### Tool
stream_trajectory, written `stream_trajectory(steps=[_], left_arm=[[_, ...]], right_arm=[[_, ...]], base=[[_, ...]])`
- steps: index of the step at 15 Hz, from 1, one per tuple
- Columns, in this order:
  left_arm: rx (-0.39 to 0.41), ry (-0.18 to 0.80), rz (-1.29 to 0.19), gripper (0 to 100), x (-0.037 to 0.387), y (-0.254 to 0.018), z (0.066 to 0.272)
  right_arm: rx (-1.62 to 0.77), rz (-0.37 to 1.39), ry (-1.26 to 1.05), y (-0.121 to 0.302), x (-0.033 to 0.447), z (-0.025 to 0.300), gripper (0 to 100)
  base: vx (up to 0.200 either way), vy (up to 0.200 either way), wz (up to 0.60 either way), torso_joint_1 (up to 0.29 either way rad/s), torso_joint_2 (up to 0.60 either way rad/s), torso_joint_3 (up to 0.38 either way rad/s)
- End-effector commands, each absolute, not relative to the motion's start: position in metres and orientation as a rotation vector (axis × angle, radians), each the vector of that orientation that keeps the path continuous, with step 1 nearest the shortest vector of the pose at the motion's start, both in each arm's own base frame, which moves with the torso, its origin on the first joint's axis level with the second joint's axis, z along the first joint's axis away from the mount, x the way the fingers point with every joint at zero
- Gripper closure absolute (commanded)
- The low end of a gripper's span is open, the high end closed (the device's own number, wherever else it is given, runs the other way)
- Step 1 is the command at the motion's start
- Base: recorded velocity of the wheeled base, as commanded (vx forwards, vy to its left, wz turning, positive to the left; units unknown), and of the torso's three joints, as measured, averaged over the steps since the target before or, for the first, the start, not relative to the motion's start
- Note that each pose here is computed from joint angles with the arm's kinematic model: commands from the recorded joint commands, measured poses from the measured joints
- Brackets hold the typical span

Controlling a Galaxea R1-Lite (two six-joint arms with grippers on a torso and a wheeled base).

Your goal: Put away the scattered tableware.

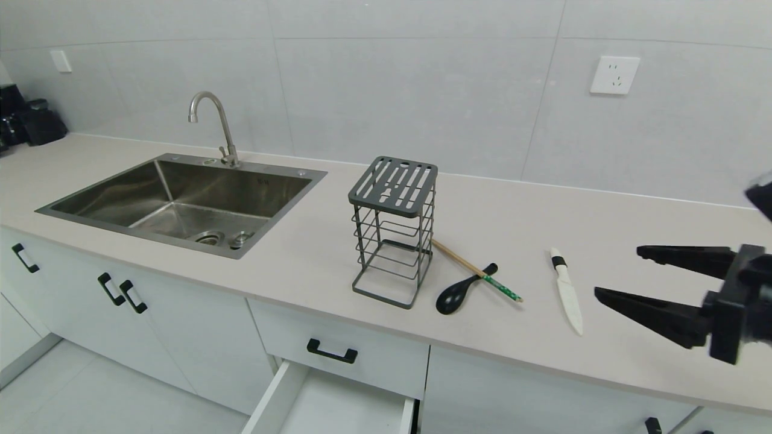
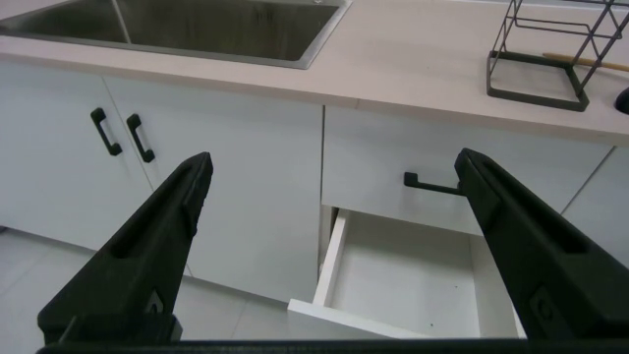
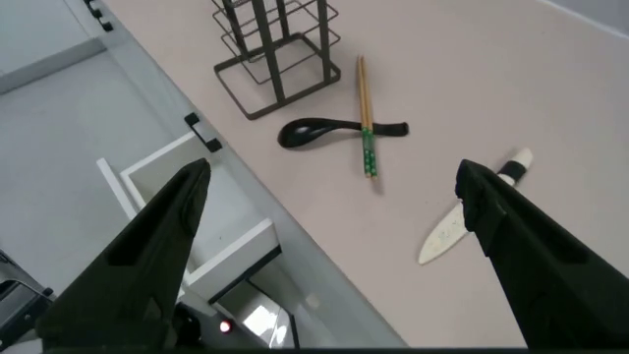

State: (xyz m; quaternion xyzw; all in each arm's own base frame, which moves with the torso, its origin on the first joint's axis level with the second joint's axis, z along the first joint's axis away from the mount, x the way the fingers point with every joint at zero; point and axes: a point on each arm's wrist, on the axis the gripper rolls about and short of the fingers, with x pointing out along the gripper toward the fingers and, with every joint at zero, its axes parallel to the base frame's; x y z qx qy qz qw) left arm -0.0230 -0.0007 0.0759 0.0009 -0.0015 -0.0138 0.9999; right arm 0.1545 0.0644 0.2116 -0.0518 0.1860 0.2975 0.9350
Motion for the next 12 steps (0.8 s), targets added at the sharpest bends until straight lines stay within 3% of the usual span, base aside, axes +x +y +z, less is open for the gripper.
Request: stream_trajectory(steps=[1,6,12], left_arm=[[0.002,-0.002,-0.028,0,-0.023,-0.001,0.076],[0.002,-0.002,-0.028,0,-0.023,-0.001,0.076],[0.002,-0.002,-0.028,0,-0.023,-0.001,0.076]], right_arm=[[-0.121,0.619,0.515,0.091,0.187,0.192,0],[-0.167,0.554,0.690,0.109,0.219,0.152,0],[-0.191,0.546,0.762,0.128,0.255,0.130,0]], base=[[0.000,0.000,0.00,0.000,0.00,0.000],[0.000,0.000,0.00,0.000,0.00,0.000],[0.000,0.000,0.00,0.000,0.00,0.000]])
